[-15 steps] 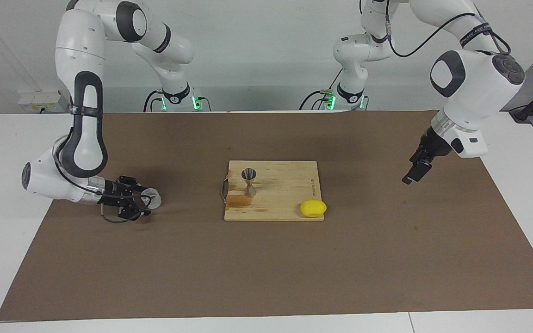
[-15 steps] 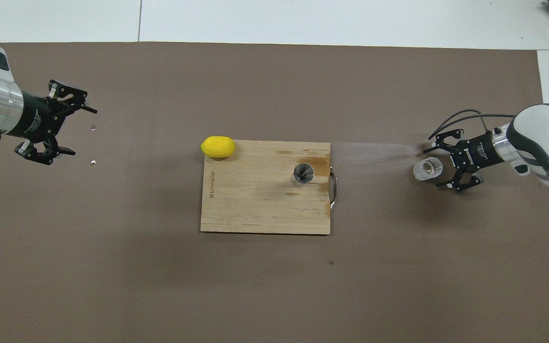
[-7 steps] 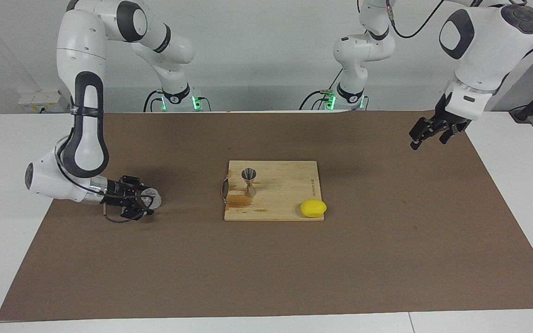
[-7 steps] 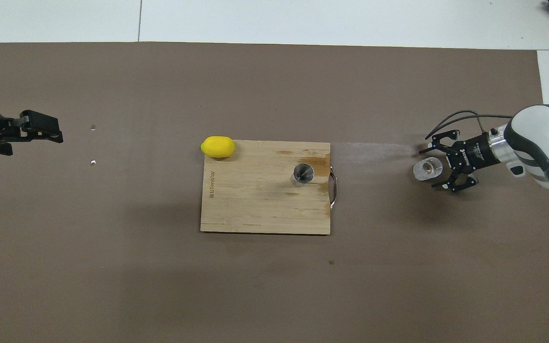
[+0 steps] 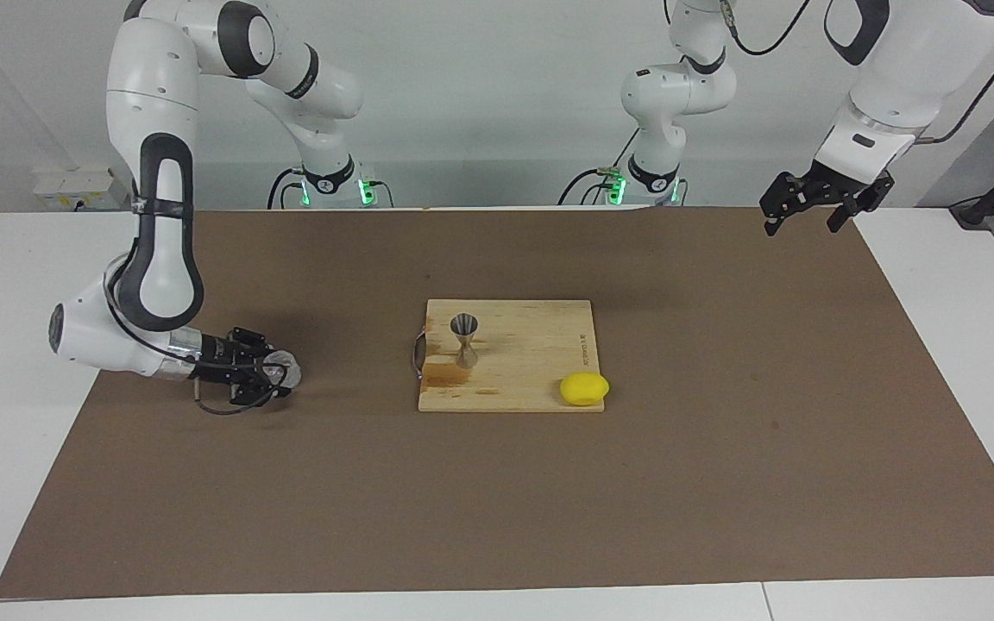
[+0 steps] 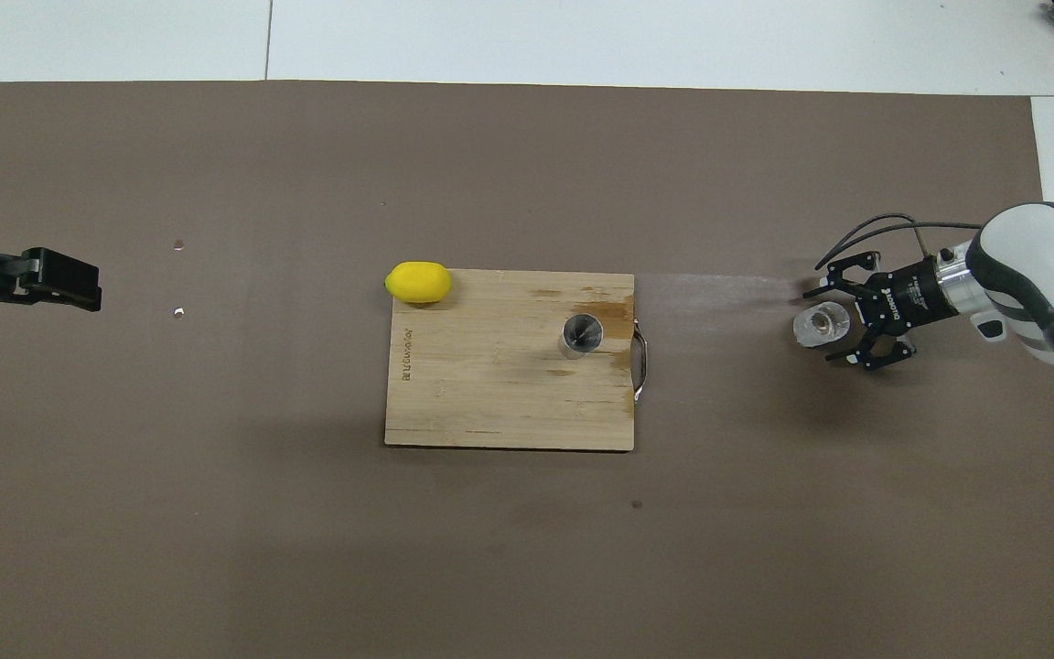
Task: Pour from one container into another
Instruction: 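Lift the clear glass with the right gripper and move it over the metal cup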
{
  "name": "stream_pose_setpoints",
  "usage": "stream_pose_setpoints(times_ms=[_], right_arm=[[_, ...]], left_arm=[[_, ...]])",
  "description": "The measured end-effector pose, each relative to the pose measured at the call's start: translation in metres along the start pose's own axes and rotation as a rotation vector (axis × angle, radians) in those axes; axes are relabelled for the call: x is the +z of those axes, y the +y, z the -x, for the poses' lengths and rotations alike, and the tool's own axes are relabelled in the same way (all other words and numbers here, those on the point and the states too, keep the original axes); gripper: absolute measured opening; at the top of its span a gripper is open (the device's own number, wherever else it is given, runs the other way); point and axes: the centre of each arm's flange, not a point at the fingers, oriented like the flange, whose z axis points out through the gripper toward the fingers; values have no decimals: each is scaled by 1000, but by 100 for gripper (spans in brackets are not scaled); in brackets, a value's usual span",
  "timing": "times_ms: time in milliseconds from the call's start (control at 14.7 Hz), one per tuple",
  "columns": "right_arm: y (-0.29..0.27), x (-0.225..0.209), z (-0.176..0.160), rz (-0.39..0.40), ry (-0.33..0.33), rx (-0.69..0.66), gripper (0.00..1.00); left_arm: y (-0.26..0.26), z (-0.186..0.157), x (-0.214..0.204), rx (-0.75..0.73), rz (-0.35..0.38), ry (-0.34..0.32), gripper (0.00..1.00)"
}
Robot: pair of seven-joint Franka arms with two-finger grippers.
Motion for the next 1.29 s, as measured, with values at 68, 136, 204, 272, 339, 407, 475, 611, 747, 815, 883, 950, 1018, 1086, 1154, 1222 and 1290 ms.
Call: stream_pose_setpoints(times_ms=[68, 136, 204, 272, 339, 407, 475, 611, 747, 815, 883, 950, 1018, 1086, 1154, 1222, 1290], right_arm=[[0, 0, 0, -3, -3, 2, 65], [1, -1, 1, -8, -6, 4, 65], [1, -1, 1, -14, -11, 7, 60], [0, -2, 1, -20, -16, 10, 50], [0, -2, 1, -23, -20, 12, 50], [0, -2, 2, -23, -22, 12, 50], [0, -2, 2, -24, -22, 12, 50], [0, -4, 4, -28, -20, 9, 50], [-3, -11, 13, -37, -13, 29, 50], [-6, -15, 22, -42, -8, 46, 50], [-10, -17, 33, -43, -2, 58, 50], [-15, -17, 47, -42, 5, 70, 50], [-22, -16, 63, -42, 14, 86, 50], [-28, -15, 80, -47, 27, 101, 50], [-35, -13, 97, -51, 40, 113, 50], [-41, -10, 114, -56, 50, 125, 50], [-46, -7, 129, -59, 59, 137, 50]], left_arm=[[-1, 1, 1, 0, 0, -1, 100], [-1, 2, 5, 1, -1, -6, 100], [0, 3, 9, 2, -1, -9, 100], [0, 4, 11, 2, -1, -10, 100], [0, 4, 11, 1, 0, -10, 100], [-1, 5, 10, 0, 4, -8, 100], [-2, 5, 9, -3, 5, -6, 100], [-5, 6, 8, -9, 6, -4, 100], [-5, 6, 8, -12, 18, -3, 100], [-5, 6, 6, -13, 27, 0, 100], [-5, 7, 5, -14, 31, 2, 100], [-5, 7, 5, -14, 33, 3, 100], [-5, 7, 4, -13, 33, 3, 100], [-5, 7, 4, -13, 34, 4, 100], [-4, 7, 4, -12, 35, 4, 100], [-3, 7, 4, -10, 36, 4, 100], [-1, 7, 4, -7, 36, 3, 100]])
